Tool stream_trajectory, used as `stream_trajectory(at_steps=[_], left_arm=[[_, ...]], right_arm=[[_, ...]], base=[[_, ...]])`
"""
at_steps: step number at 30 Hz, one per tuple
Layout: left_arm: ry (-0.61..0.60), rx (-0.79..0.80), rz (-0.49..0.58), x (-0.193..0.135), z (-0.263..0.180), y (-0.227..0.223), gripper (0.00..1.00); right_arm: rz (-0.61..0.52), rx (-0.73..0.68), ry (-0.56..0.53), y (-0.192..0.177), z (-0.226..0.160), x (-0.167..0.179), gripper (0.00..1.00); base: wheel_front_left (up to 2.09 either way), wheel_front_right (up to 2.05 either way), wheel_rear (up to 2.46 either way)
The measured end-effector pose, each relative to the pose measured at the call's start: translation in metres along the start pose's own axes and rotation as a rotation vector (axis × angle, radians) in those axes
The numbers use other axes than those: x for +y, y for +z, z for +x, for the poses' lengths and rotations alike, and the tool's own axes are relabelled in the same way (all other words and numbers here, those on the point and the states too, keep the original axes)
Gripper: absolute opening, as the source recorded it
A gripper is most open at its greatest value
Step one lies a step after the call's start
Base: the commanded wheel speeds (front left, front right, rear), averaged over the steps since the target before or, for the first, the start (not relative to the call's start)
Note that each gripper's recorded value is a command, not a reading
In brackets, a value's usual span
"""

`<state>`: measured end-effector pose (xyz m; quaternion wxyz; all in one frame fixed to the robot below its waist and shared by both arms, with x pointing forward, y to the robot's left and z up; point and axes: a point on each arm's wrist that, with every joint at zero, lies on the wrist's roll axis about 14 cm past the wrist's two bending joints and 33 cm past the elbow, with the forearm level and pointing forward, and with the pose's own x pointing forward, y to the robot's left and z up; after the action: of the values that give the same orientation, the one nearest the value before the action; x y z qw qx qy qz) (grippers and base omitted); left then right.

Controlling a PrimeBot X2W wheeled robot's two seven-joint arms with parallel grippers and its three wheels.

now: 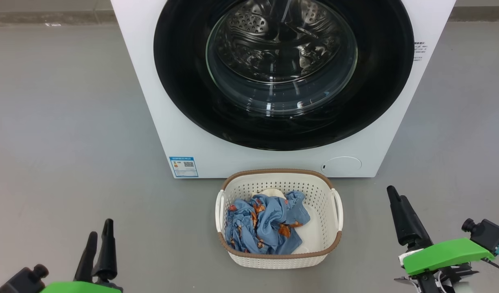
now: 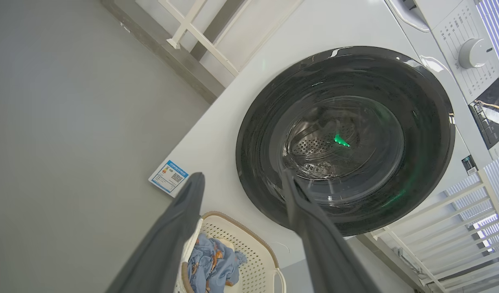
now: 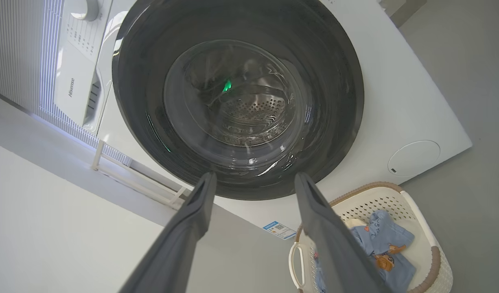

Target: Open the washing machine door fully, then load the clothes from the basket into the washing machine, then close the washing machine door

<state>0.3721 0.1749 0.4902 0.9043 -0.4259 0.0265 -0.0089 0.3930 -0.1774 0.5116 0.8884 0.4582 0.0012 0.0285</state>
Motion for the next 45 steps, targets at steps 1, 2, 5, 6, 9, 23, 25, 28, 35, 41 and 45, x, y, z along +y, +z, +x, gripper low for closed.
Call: stream_trajectory(at_steps=[1,2,5,6,9,23,25,28,35,41,45], left_arm=[[-0.001,0.001,0.020,0.000,0.000,0.000,1.00],[-0.002,-0.001,0.046,0.000,0.000,0.000,1.00],[-0.006,-0.002,0.114,0.000,0.000,0.001,1.00],[-0.008,-0.003,0.134,0.000,0.000,0.001,1.00],[-0.013,-0.005,0.184,-0.001,-0.001,0.001,1.00],[-0.041,-0.029,0.364,-0.009,0.001,0.001,1.00],[-0.042,-0.033,0.376,-0.009,0.000,0.002,1.00],[-0.045,-0.043,0.398,-0.010,0.000,0.003,1.00],[-0.056,-0.059,0.456,-0.012,0.000,0.005,1.00],[-0.085,-0.059,0.502,-0.018,-0.001,0.002,1.00],[-0.094,-0.066,0.543,-0.019,-0.001,0.002,1.00]], right_arm=[[-0.021,0.001,0.002,-0.001,0.000,0.000,1.00],[-0.040,0.002,0.005,-0.001,0.000,0.001,1.00],[-0.099,0.005,0.009,-0.002,0.001,0.001,1.00],[-0.117,0.007,0.010,-0.002,0.001,0.001,1.00],[-0.171,0.001,0.024,0.000,0.004,0.005,1.00],[-0.391,-0.009,0.062,-0.001,0.005,0.012,1.00],[-0.409,-0.014,0.071,0.000,0.006,0.015,1.00],[-0.447,-0.026,0.095,0.001,0.009,0.022,1.00],[-0.524,-0.027,0.118,-0.001,0.009,0.026,1.00],[-0.591,-0.043,0.149,0.000,0.013,0.034,1.00],[-0.637,-0.044,0.160,-0.001,0.013,0.035,1.00]], base=[[0.00,0.00,0.00],[0.00,0.00,0.00],[0.00,0.00,0.00],[0.00,0.00,0.00],[0.00,0.00,0.00],[0.00,0.00,0.00],[0.00,0.00,0.00],[0.00,0.00,0.00],[0.00,0.00,0.00],[0.00,0.00,0.00],[0.00,0.00,0.00]])
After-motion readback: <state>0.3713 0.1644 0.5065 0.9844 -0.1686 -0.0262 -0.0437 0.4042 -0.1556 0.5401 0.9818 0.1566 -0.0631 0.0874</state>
